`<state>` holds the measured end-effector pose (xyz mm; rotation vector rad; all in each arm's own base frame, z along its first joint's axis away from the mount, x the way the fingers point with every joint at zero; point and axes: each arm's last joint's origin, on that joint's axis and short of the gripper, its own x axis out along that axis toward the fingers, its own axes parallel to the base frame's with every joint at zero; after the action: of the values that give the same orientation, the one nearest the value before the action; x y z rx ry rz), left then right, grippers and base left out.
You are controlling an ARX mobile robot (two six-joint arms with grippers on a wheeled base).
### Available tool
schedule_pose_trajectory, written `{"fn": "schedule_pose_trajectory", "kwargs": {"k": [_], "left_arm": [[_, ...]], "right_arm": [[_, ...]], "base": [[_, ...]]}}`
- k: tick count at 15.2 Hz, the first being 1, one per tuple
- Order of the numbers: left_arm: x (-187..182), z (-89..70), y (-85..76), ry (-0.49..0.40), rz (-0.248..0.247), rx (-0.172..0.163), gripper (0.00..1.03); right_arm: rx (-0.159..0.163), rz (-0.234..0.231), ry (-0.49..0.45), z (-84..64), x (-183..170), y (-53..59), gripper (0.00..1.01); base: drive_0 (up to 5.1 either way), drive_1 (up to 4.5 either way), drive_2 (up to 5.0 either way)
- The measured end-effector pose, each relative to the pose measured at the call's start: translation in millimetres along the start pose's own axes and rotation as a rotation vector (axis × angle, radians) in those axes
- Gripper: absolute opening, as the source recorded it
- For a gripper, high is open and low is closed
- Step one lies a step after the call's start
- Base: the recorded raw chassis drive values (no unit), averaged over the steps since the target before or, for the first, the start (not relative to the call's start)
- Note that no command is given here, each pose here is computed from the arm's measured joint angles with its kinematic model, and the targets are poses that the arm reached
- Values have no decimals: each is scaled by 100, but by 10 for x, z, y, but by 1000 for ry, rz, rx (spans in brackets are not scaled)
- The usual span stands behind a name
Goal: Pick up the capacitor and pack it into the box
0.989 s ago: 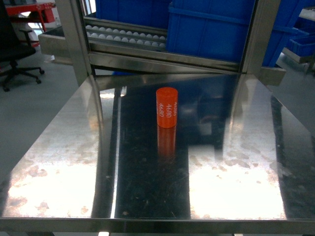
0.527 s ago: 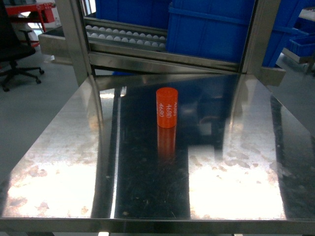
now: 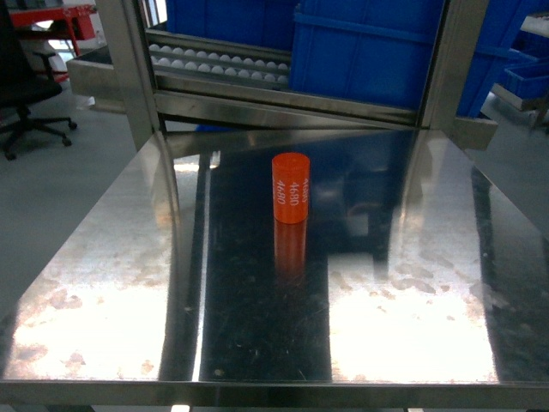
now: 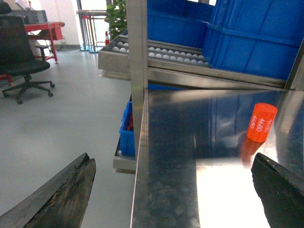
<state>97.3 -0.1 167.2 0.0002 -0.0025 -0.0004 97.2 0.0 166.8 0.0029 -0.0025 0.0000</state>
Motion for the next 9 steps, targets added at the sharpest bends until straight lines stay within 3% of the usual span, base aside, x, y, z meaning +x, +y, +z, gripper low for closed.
{"fn": "schedule_pose_trajectory", "kwargs": {"k": [9], "left_arm": [[0,0,0,0,0,0,98]], "right_arm": [[0,0,0,0,0,0,98]], "base": [[0,0,0]]}}
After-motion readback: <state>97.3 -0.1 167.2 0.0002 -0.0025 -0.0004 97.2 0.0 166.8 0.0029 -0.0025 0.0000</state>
